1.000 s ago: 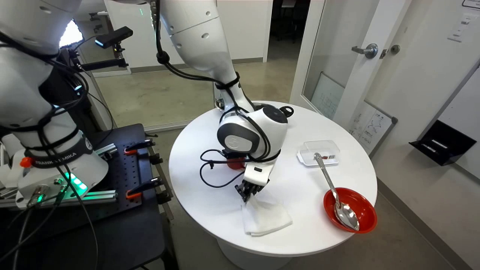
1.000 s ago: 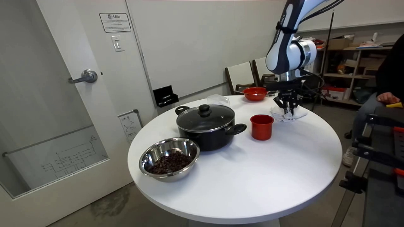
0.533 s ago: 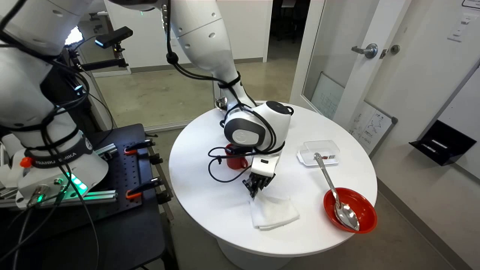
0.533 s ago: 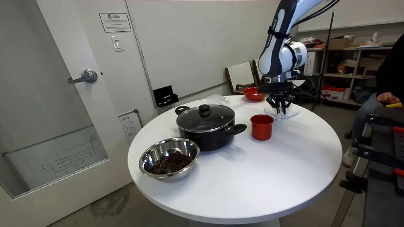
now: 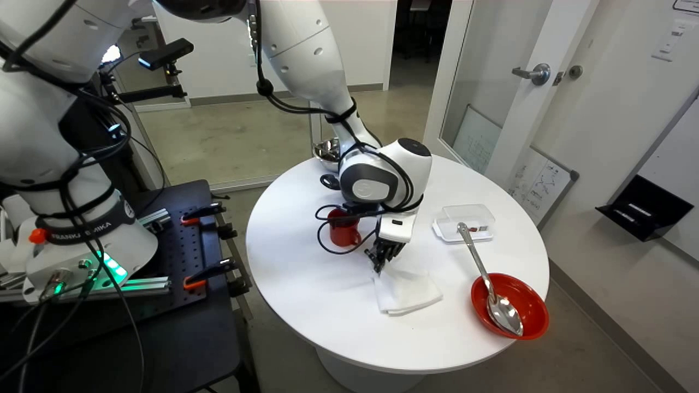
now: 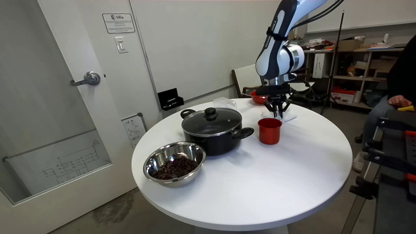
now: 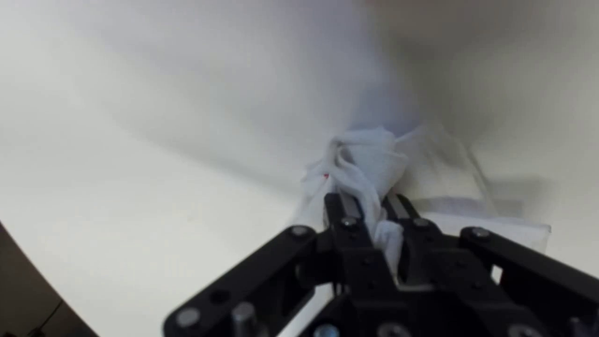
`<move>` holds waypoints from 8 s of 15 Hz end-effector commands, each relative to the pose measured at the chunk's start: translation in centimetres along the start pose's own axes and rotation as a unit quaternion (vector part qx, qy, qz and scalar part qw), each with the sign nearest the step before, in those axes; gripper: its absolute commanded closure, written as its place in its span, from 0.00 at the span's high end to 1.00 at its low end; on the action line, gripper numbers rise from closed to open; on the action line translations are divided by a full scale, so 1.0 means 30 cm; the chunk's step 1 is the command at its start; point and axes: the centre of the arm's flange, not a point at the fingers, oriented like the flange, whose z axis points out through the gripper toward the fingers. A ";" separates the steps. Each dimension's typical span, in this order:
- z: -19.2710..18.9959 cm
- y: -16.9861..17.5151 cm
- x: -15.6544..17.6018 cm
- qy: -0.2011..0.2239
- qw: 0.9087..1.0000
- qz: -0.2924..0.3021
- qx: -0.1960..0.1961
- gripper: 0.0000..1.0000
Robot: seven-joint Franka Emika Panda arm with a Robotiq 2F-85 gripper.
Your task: Use the towel to wipe the table
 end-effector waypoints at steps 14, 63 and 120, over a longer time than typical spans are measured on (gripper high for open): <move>0.148 -0.037 0.189 -0.044 0.998 0.019 -0.034 0.04; 0.138 0.058 -0.020 -0.284 0.908 -0.239 -0.193 0.04; 0.057 -0.117 0.098 -0.020 0.991 -0.122 -0.051 0.04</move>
